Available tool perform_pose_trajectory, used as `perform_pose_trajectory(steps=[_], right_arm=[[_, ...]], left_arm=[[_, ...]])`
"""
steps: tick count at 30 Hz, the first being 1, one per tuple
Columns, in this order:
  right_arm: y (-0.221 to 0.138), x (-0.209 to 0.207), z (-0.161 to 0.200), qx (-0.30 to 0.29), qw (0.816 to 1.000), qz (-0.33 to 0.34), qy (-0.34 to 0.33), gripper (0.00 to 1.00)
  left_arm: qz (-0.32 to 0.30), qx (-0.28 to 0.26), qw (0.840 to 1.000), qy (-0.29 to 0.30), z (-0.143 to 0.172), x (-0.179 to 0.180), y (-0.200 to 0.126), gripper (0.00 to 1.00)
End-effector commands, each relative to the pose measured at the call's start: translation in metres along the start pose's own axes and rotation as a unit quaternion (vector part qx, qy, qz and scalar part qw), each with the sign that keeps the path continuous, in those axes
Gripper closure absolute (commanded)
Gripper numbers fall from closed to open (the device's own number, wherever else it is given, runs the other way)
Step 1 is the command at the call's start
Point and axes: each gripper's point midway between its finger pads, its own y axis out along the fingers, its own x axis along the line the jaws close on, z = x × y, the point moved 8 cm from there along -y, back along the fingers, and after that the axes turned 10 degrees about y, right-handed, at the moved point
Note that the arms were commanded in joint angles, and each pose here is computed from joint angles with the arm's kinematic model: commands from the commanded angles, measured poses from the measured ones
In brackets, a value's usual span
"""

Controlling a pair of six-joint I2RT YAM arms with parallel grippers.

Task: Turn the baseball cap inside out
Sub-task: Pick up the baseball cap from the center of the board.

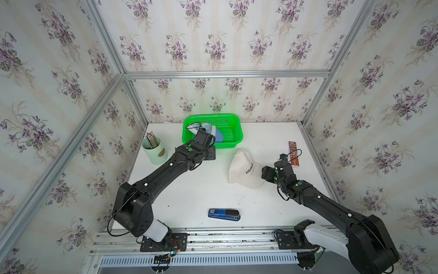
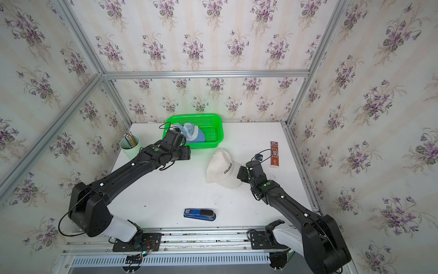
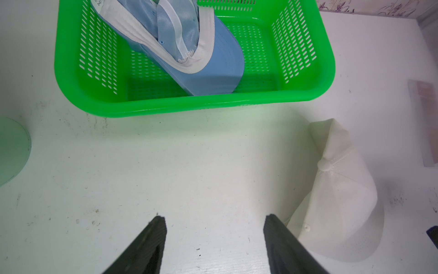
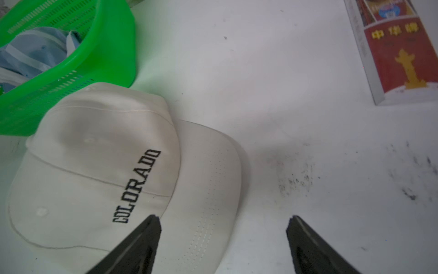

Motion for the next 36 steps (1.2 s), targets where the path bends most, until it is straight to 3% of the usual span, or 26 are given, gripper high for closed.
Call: perform_pose_trajectory(steps=[1,9,15,24,27,28,33,36], right_arm=[[0.008,0.002,0.01,0.055,0.995,-0.055,0.058,0.13],[0.03,-0.013,0.019,0.082,0.986,-0.095,0.106,0.15],[0.041,-0.011,0.02,0.082,0.979,-0.139,0.125,0.24],[0.054,-0.014,0.027,0.101,0.961,-0.2,0.16,0.61],[0.05,-0.013,0.025,0.088,0.958,-0.221,0.161,0.81],[0.047,-0.012,0.022,0.082,0.955,-0.233,0.162,1.0],[0.012,0.015,-0.009,0.04,0.939,-0.311,0.143,1.0],[-0.033,0.048,-0.043,0.003,0.923,-0.374,0.095,1.0]], left_arm=[[0.001,0.004,1.0,0.008,-0.001,0.0,-0.004,0.3],[0.003,0.009,1.0,0.01,0.0,-0.001,-0.002,0.3],[-0.005,0.01,1.0,0.013,0.0,0.0,-0.003,0.3],[-0.016,0.006,1.0,0.015,-0.002,0.002,-0.005,0.3],[-0.02,0.007,1.0,0.017,-0.002,0.003,-0.005,0.3],[-0.021,0.008,1.0,0.018,-0.001,0.004,-0.005,0.3],[-0.03,0.006,0.999,0.022,-0.002,0.005,-0.007,0.3],[-0.035,-0.001,0.999,0.022,-0.003,0.008,-0.013,0.3]])
